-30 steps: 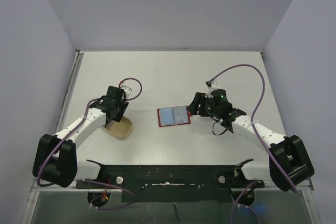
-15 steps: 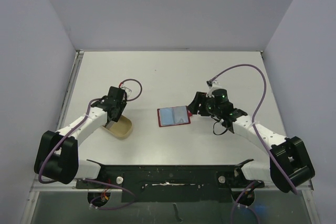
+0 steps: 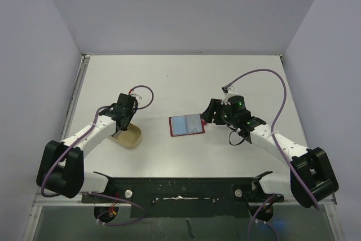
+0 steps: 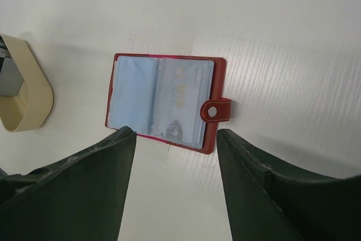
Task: Put the credit cards into the card holder
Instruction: Pick up the credit card from the storage box, then insert the credit card into the card holder.
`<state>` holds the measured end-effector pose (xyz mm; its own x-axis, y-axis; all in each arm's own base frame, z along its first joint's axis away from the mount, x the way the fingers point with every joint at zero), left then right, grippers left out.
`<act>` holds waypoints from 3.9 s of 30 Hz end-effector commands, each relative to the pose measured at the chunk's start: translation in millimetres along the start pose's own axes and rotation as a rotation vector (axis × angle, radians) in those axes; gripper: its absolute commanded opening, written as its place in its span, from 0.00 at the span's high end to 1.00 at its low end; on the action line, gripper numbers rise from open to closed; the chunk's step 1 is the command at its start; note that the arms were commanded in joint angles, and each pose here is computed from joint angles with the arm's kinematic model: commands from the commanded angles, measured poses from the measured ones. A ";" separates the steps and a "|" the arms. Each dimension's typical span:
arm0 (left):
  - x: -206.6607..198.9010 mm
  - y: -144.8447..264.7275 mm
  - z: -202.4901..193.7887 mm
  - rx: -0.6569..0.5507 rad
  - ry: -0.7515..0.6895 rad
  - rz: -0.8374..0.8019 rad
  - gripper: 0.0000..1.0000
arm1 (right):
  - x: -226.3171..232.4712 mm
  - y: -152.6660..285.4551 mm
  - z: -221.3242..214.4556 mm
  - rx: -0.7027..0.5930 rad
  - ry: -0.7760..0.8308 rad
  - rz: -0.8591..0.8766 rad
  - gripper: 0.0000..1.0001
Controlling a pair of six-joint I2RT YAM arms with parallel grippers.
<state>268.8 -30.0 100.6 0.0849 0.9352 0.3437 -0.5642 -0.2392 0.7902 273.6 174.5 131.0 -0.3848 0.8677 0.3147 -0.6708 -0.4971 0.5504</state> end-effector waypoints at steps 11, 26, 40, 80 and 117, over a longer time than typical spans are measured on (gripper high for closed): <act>8.7 18.7 26.4 -0.079 0.042 0.021 0.80 | 4.4 4.6 17.3 -0.084 0.015 0.028 0.40; 7.8 34.0 32.6 -0.089 0.096 0.000 1.00 | 7.5 4.0 25.6 -0.077 0.035 0.035 0.40; 4.7 103.3 80.1 -0.340 0.283 -0.239 1.00 | 1.5 -20.7 22.9 0.003 0.034 0.019 0.39; -144.2 99.7 92.8 -0.052 0.671 -1.139 1.00 | 0.5 -69.7 -55.1 0.310 0.139 -0.032 0.70; -205.6 41.9 101.3 0.243 0.540 -1.226 1.00 | 0.3 -76.6 -49.3 0.223 0.251 0.036 0.76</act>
<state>301.0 -245.1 97.5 -0.0177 0.6091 -0.7929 -0.2073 0.7735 0.5989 291.2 211.4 49.4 -0.5529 0.8161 0.1681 -0.4903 -0.4818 0.7263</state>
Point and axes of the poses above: each gripper's point midway between its finger pads, its own y axis back along the fingers, its own x axis along the line the jaws close on, z = x × y, the point moved 4 cm from there along y, back along the fingers, and after that the axes turned 13 degrees about y, right-handed, at the moved point
